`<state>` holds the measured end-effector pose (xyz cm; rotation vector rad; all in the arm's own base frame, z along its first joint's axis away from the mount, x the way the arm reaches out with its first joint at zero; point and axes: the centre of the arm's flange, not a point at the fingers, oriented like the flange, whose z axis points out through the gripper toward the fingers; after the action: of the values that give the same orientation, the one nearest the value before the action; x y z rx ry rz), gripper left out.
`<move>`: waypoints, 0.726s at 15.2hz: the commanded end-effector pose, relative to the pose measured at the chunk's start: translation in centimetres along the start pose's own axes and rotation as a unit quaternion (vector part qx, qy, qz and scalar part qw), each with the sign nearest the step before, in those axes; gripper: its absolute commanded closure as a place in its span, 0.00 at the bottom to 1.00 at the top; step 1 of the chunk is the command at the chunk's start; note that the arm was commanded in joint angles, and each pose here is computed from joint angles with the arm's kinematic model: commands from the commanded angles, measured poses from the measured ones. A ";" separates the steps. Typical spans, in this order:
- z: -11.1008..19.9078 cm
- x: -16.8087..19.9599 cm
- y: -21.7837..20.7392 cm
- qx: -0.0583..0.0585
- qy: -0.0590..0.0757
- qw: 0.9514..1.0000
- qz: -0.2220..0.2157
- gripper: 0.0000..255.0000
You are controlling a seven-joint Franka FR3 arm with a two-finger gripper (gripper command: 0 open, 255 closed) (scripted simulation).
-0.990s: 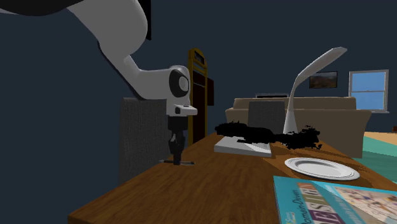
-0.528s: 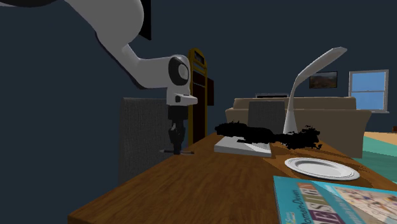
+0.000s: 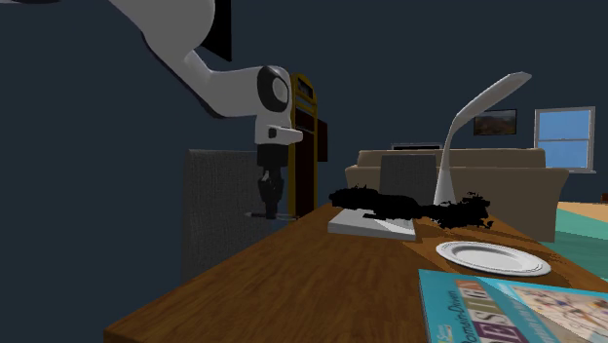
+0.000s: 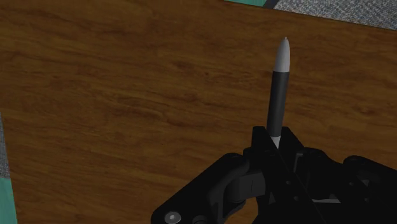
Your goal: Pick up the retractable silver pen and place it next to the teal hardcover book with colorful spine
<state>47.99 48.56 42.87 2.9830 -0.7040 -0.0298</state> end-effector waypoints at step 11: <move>0.1 7.3 11.1 0.000 0.000 1.000 0.000 1.00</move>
<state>49.47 37.00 44.02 2.9828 -0.7046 -0.0300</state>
